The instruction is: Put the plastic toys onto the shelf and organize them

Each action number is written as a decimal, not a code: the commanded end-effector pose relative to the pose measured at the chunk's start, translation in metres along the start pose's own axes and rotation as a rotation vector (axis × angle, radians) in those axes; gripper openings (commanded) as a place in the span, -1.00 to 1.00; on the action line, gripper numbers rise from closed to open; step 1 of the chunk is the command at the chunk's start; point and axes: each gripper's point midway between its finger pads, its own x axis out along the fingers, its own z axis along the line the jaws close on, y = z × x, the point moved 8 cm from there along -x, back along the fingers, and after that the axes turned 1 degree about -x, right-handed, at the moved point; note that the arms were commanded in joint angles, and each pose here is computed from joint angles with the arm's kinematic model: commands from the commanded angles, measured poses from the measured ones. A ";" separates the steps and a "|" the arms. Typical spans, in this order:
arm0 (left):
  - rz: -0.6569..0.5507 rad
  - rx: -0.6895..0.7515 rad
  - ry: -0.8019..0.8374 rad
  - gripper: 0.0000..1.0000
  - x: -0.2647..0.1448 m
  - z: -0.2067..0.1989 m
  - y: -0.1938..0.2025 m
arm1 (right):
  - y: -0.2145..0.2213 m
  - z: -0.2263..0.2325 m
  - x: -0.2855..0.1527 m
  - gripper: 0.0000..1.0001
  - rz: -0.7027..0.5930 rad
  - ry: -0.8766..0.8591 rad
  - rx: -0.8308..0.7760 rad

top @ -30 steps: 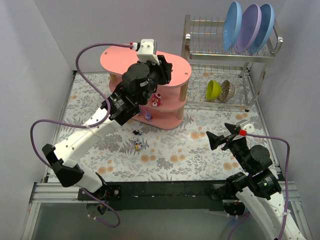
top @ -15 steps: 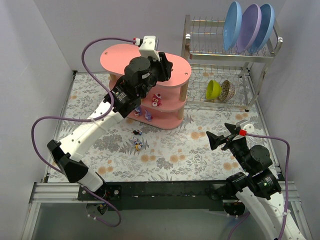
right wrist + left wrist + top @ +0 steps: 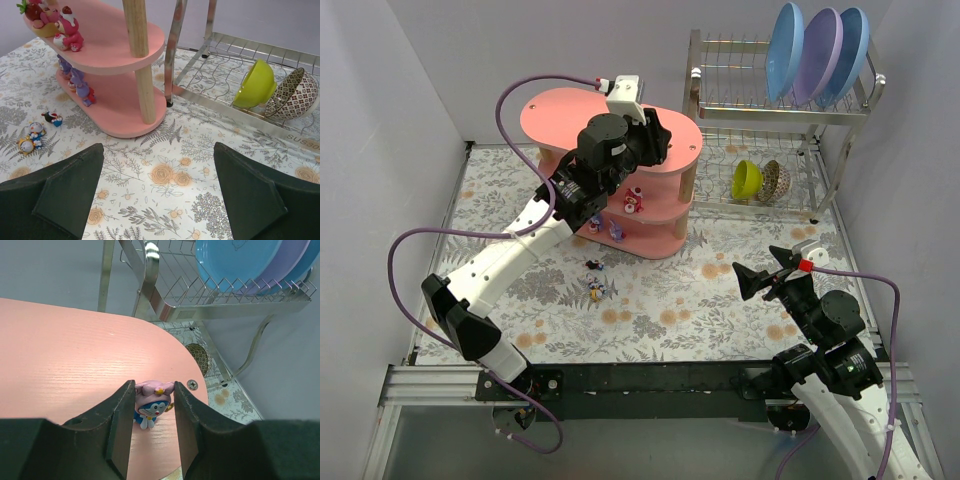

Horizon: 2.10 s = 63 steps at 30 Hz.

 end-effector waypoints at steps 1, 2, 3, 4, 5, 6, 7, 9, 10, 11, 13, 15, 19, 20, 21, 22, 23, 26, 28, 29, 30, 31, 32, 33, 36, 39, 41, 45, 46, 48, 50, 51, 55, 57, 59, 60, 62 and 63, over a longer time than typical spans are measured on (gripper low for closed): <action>0.001 -0.004 0.005 -0.70 -0.004 0.001 -0.003 | -0.006 0.001 0.002 0.96 -0.052 -0.010 -0.002; 0.004 -0.001 0.004 -0.69 -0.003 0.001 -0.002 | -0.006 0.001 0.002 0.96 -0.052 -0.010 -0.002; 0.004 -0.001 0.004 -0.69 -0.003 0.001 -0.002 | -0.006 0.001 0.002 0.96 -0.051 -0.008 -0.001; 0.005 -0.001 0.002 -0.69 -0.003 0.001 -0.001 | -0.006 0.001 0.001 0.96 -0.054 -0.009 -0.001; 0.010 0.000 0.002 -0.68 -0.001 0.001 0.001 | -0.006 0.001 0.001 0.96 -0.054 -0.010 -0.002; 0.010 0.003 0.002 -0.67 -0.001 0.001 0.001 | -0.006 0.001 0.001 0.96 -0.052 -0.010 -0.002; 0.015 0.005 -0.001 -0.67 0.000 0.002 0.002 | -0.006 0.001 0.001 0.96 -0.055 -0.010 -0.001; 0.017 0.009 0.000 -0.65 0.001 0.002 0.003 | -0.006 0.001 0.001 0.96 -0.055 -0.010 -0.002; 0.019 0.011 -0.001 -0.64 0.001 0.002 0.004 | -0.006 0.001 0.001 0.96 -0.054 -0.010 -0.002; 0.020 0.013 -0.003 -0.63 0.001 0.002 0.004 | -0.006 0.001 0.001 0.96 -0.055 -0.010 -0.001; 0.024 0.017 -0.010 -0.61 0.001 0.003 0.005 | -0.007 0.001 0.001 0.96 -0.057 -0.010 -0.003; 0.027 0.021 -0.014 -0.60 0.001 0.004 0.006 | -0.007 0.001 0.001 0.96 -0.057 -0.010 -0.003; 0.027 0.028 -0.019 -0.48 0.000 0.006 0.007 | -0.006 0.001 0.001 0.96 -0.057 -0.009 -0.002; 0.026 0.027 -0.017 -0.46 0.000 0.005 0.007 | -0.007 0.001 0.001 0.96 -0.057 -0.009 -0.001; 0.028 0.029 -0.013 -0.44 -0.001 0.005 0.006 | -0.006 0.001 0.001 0.96 -0.055 -0.009 -0.002; 0.026 0.028 -0.010 -0.42 -0.002 0.005 0.005 | -0.006 0.001 0.001 0.96 -0.055 -0.010 -0.002; 0.029 0.028 -0.006 -0.36 -0.002 0.005 0.006 | -0.006 0.001 0.001 0.96 -0.055 -0.010 -0.001; 0.022 0.027 0.001 -0.24 -0.005 0.004 0.003 | -0.006 0.001 0.001 0.96 -0.055 -0.010 -0.001; 0.023 0.026 0.007 -0.17 -0.006 0.004 0.003 | -0.006 0.001 0.002 0.96 -0.054 -0.012 -0.003; 0.020 0.026 0.008 -0.12 -0.008 0.004 0.003 | -0.006 0.001 0.002 0.96 -0.054 -0.010 -0.003; 0.019 0.025 0.010 -0.08 -0.008 0.004 0.003 | -0.006 0.001 0.002 0.96 -0.052 -0.011 -0.004; 0.015 0.022 0.013 -0.06 -0.009 0.004 0.002 | -0.006 0.001 0.002 0.96 -0.052 -0.013 -0.004; 0.017 0.024 0.013 -0.03 -0.009 0.004 0.003 | -0.006 0.001 0.002 0.96 -0.052 -0.013 -0.003; 0.017 0.021 0.013 0.02 -0.009 0.004 0.003 | -0.005 0.001 0.002 0.96 -0.051 -0.013 -0.004; 0.008 0.020 0.018 0.17 -0.012 0.004 0.000 | -0.006 0.001 0.002 0.96 -0.052 -0.013 -0.004; -0.018 0.013 0.024 0.29 -0.017 0.003 -0.008 | -0.006 0.001 0.002 0.97 -0.052 -0.013 -0.003; -0.034 0.009 0.028 0.36 -0.021 0.002 -0.015 | -0.006 0.001 0.002 0.96 -0.052 -0.013 -0.003; -0.075 -0.004 0.045 0.57 -0.040 0.002 -0.032 | -0.006 0.001 0.002 0.96 -0.054 -0.013 -0.003; -0.078 -0.010 0.046 0.69 -0.044 0.002 -0.033 | -0.006 0.001 0.002 0.96 -0.054 -0.013 -0.003; -0.066 -0.025 0.031 0.82 -0.052 0.006 -0.030 | -0.006 0.001 0.002 0.96 -0.055 -0.012 -0.003; -0.069 -0.049 0.022 0.90 -0.070 0.011 -0.034 | -0.006 0.001 0.002 0.96 -0.055 -0.013 -0.003; -0.046 -0.051 0.009 0.93 -0.074 0.015 -0.026 | -0.006 0.001 0.002 0.96 -0.057 -0.013 -0.004; -0.017 -0.102 -0.045 0.96 -0.106 0.032 -0.011 | -0.006 0.001 0.001 0.96 -0.058 -0.013 -0.003; -0.013 -0.138 -0.084 0.96 -0.127 0.043 -0.008 | -0.006 0.001 0.002 0.96 -0.055 -0.013 -0.006; 0.030 -0.144 -0.135 0.96 -0.143 0.055 0.009 | -0.006 0.001 0.002 0.96 -0.058 -0.013 -0.006; 0.043 -0.167 -0.160 0.96 -0.147 0.060 0.015 | -0.006 0.001 0.002 0.96 -0.058 -0.015 -0.006; 0.099 -0.168 -0.223 0.96 -0.157 0.073 0.037 | -0.006 0.001 0.002 0.96 -0.058 -0.013 -0.006; 0.119 -0.185 -0.245 0.97 -0.159 0.076 0.046 | -0.006 0.001 0.001 0.96 -0.060 -0.013 -0.006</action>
